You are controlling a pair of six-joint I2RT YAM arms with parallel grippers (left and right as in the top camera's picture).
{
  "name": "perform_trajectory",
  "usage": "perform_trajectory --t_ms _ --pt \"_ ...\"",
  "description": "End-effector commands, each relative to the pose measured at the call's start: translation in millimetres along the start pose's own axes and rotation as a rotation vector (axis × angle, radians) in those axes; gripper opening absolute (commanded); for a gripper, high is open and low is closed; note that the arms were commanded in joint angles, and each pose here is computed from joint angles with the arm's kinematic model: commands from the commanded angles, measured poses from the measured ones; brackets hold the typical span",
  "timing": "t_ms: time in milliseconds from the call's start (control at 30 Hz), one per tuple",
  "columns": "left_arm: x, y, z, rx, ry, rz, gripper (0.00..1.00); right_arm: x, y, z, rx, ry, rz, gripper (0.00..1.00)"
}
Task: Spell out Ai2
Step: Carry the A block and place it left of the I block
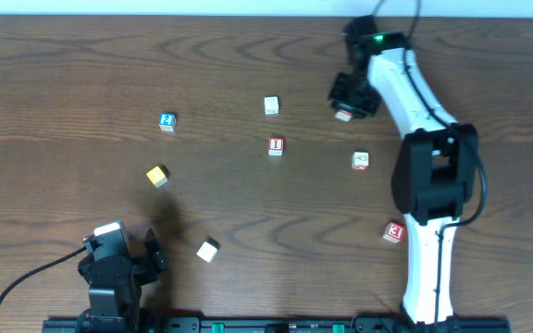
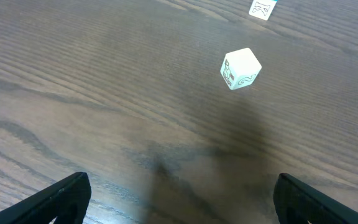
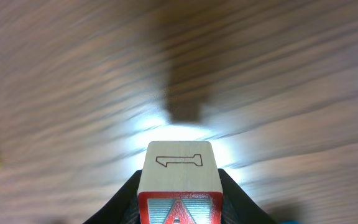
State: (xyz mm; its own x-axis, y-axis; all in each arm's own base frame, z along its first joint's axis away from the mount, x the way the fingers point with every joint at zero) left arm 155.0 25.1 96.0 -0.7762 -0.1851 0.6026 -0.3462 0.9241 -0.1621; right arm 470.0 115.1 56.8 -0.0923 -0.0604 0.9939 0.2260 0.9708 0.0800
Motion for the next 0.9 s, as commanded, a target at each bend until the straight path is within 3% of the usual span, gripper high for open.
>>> perform_trajectory --t_ms 0,167,467,867 --pt "-1 6 7 -0.014 0.022 -0.032 0.95 30 39 9 0.151 -0.064 -0.045 0.30" --pt "-1 6 7 -0.014 0.022 -0.032 0.95 52 98 35 0.335 -0.109 -0.088 0.30" --pt "-1 6 7 -0.014 0.022 -0.032 0.95 73 156 83 0.484 -0.115 -0.122 0.31" --pt "-1 6 7 -0.014 0.022 -0.032 0.95 49 170 103 0.383 -0.123 -0.027 0.28"
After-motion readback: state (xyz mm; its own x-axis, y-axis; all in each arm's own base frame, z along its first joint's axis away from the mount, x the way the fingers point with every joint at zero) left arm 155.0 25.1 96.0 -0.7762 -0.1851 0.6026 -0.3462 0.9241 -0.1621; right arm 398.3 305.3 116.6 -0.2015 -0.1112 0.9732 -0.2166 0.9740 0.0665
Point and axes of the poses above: each gripper's point midway between its finger pads, its own x axis back along the fingers, its own y axis along the line the jaws close on, z = x × y, the point moved 2 cm from there along x, back along the fingers, and after that the axes turned 7 degrees about x, right-handed, at the moved point
